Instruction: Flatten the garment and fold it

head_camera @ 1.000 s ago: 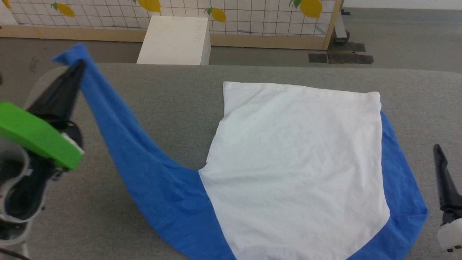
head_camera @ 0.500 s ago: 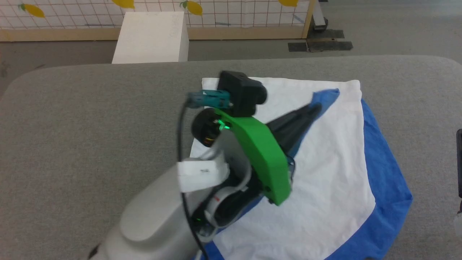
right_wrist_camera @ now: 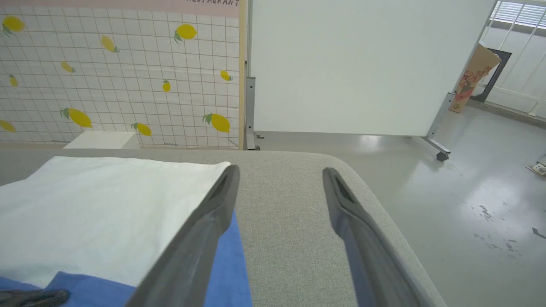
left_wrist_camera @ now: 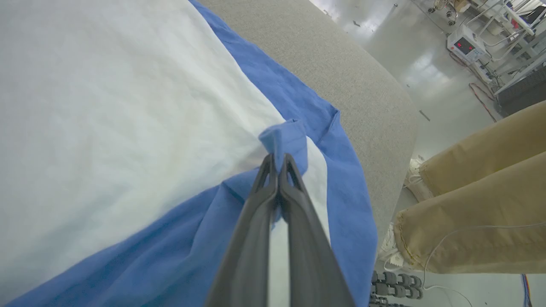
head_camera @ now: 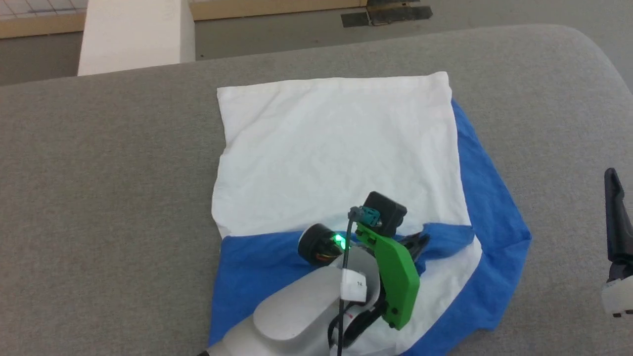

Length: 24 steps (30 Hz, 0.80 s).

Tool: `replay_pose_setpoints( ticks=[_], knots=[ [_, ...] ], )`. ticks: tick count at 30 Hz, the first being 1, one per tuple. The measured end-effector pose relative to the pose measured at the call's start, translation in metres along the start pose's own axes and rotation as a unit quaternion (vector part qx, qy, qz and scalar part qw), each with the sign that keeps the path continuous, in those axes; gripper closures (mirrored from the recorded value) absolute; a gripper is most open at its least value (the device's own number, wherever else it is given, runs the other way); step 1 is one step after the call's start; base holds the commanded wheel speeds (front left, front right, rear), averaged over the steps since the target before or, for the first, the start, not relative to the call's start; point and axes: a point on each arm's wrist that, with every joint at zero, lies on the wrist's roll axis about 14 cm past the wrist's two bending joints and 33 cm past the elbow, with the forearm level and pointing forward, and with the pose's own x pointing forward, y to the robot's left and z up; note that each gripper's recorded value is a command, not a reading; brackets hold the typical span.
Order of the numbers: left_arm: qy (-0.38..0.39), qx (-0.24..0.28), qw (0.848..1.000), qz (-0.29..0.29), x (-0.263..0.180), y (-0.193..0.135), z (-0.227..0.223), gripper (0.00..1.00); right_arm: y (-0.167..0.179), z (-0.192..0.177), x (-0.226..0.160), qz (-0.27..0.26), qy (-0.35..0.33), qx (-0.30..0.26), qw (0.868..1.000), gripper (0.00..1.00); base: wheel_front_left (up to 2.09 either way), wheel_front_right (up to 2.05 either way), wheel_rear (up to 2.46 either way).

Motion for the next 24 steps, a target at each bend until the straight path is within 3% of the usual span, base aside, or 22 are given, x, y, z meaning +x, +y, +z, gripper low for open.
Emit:
replay_pose_setpoints(
  ticks=[2,3,4,5,11,17,21,24],
  knots=[
    [0.017,0.004,1.0,0.004,0.006,0.006,-0.016,1.0,-0.001,-0.005,0.001,-0.002,0.006,0.0,1.0,0.0,0.0,0.0,0.0],
    [0.028,0.002,1.0,0.003,0.008,0.007,-0.024,0.79,-0.002,-0.007,0.001,-0.004,0.01,0.0,1.0,0.0,0.0,0.0,0.0],
    [0.038,0.0,0.999,0.0,0.011,0.007,-0.031,0.51,-0.002,-0.01,0.001,-0.006,0.015,0.0,1.0,0.0,0.0,0.0,0.0],
    [0.042,-0.002,0.999,0.0,0.012,0.007,-0.036,0.0,-0.003,-0.012,0.001,-0.007,0.019,0.0,1.0,0.0,0.0,0.0,0.0],
    [0.022,-0.024,0.999,-0.009,0.02,0.005,-0.03,0.0,-0.01,-0.022,0.002,-0.018,0.034,-0.004,0.999,0.0,0.0,0.0,0.0],
    [-0.095,-0.031,0.995,-0.009,0.015,0.004,0.042,0.0,-0.006,-0.016,0.006,-0.009,0.024,-0.004,1.0,0.0,0.0,0.0,0.0],
    [-0.203,-0.021,0.978,0.044,-0.012,0.03,0.1,0.0,0.004,-0.009,0.006,0.006,0.014,0.003,1.0,0.0,0.0,0.0,0.0],
    [-0.268,0.017,0.955,0.127,-0.06,0.076,0.134,0.0,0.013,-0.005,0.004,0.018,0.009,0.009,1.0,0.0,0.0,0.0,0.0]
  ],
)
